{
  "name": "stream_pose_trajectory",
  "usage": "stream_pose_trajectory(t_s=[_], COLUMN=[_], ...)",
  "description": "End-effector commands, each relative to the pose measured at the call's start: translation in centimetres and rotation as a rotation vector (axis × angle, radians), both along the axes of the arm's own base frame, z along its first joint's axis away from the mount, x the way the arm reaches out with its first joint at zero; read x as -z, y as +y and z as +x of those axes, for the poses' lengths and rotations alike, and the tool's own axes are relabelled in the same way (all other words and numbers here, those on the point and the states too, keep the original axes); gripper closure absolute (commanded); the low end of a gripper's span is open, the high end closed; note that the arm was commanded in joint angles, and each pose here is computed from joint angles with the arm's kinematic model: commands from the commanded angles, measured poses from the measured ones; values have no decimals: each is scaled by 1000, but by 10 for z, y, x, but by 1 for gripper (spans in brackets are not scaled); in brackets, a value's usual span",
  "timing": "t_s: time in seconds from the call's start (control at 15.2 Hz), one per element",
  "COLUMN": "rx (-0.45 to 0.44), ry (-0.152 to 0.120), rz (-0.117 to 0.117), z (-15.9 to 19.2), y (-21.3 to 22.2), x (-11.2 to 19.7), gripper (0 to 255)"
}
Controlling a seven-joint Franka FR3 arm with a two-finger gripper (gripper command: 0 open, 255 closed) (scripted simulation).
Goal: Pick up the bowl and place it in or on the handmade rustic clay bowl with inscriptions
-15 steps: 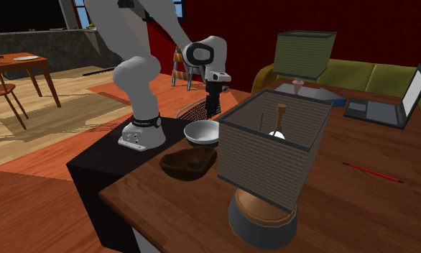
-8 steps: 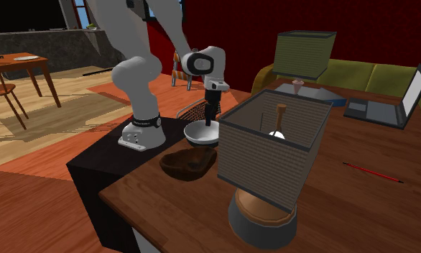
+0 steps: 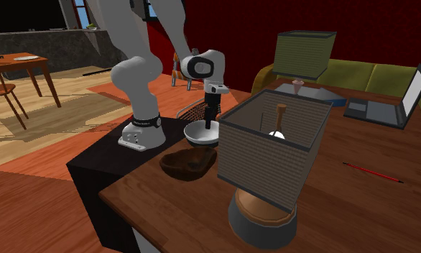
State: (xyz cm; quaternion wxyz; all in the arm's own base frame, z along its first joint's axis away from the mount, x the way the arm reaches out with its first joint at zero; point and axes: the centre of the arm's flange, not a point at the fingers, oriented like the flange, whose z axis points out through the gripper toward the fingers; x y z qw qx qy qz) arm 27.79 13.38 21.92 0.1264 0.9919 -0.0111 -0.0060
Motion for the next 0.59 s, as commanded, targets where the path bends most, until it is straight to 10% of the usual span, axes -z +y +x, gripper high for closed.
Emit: stream_pose_trajectory(t_s=[0.0, 0.07, 0.53], rx=[0, 0, 0], ry=[0, 0, 0], rz=[0, 0, 0], z=[0, 0, 0], y=[0, 0, 0], x=[0, 0, 0], gripper=[0, 255, 255])
